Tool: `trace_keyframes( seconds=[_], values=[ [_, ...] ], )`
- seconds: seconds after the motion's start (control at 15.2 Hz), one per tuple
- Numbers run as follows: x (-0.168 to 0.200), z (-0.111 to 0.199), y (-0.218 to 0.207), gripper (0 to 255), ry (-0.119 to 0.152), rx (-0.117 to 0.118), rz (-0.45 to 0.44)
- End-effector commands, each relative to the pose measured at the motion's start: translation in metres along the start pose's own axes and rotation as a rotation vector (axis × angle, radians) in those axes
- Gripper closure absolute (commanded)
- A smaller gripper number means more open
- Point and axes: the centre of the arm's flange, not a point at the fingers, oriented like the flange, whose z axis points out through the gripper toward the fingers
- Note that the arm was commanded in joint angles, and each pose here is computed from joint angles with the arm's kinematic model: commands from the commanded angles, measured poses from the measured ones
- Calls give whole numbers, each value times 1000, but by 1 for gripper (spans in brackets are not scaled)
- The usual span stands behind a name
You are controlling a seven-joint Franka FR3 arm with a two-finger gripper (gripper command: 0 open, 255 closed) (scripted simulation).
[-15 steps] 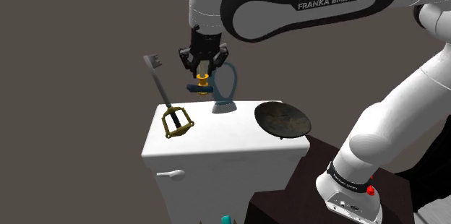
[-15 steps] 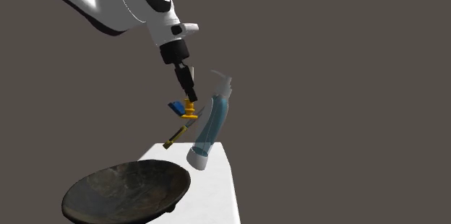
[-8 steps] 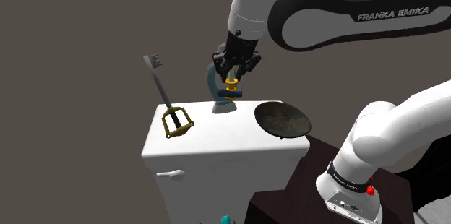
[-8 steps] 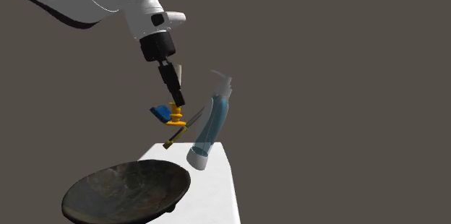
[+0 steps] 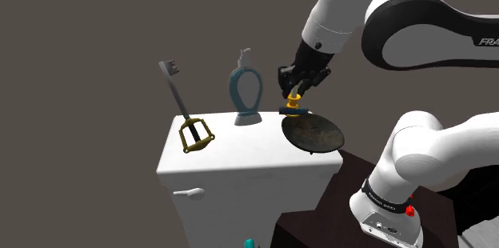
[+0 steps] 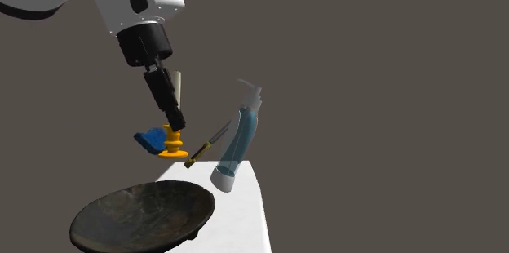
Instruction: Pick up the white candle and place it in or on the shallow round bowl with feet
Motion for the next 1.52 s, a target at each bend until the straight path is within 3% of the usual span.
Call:
trace_keyframes(
  seconds=[0.0, 0.26, 0.86, 1.39, 1.45],
  values=[
    [-14, -5, 23, 255, -1, 1, 0],
    [-37, -12, 68, 255, -1, 1, 0],
    [-55, 37, 69, 255, -1, 1, 0],
    [-55, 37, 69, 255, -1, 1, 0],
    [-55, 37, 69, 0, -1, 1, 0]
  ],
)
